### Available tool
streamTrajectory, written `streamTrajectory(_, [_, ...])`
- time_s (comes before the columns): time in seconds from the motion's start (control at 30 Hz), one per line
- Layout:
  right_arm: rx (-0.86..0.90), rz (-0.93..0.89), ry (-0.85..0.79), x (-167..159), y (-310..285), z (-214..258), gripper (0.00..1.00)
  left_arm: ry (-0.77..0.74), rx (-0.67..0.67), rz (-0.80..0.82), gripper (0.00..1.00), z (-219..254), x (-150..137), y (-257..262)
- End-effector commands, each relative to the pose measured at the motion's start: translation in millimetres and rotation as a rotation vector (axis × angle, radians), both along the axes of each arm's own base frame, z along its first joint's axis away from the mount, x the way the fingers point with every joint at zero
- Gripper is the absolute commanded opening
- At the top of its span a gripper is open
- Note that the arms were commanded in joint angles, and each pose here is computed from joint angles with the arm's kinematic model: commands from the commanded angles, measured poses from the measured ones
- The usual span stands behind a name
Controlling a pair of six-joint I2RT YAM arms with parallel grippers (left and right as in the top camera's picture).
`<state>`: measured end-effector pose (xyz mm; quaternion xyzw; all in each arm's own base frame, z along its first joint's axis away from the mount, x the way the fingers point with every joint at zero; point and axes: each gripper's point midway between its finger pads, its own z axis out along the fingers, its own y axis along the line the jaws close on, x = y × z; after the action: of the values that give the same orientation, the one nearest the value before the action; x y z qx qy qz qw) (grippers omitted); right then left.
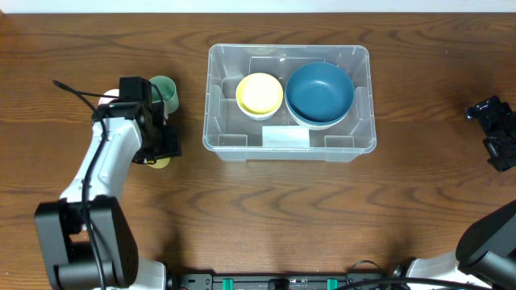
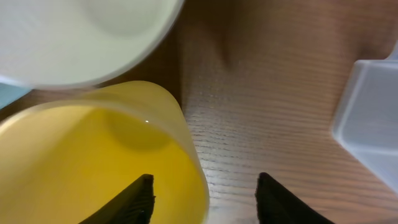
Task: Pack container
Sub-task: 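Move the left gripper to the yellow cup and grasp it, then lift the yellow cup and carry it over the container with the left gripper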
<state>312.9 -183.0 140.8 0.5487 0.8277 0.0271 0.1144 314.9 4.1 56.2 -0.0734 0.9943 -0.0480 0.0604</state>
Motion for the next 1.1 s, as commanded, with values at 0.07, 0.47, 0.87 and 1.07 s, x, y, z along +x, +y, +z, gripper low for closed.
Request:
streamTrajectory(0.07, [0.002, -0.021, -0.001, 0, -3, 0, 0.99, 0.044, 0.011, -0.022, 0.31, -13, -3, 2])
streamTrajectory(0.47, [0.002, -0.021, -0.001, 0, -3, 0, 0.99, -0.04, 0.013, 0.003, 0.06, 23, -2, 2])
streamTrajectory(0.87, [0.002, -0.021, -0.001, 0, -3, 0, 0.99, -0.43, -0.073, -0.036, 0.06, 159, -35, -23])
streamTrajectory(1.07, [0.002, -0.021, -0.001, 0, -3, 0, 0.99, -0.657, -0.104, -0.12, 0.06, 237, -33, -51])
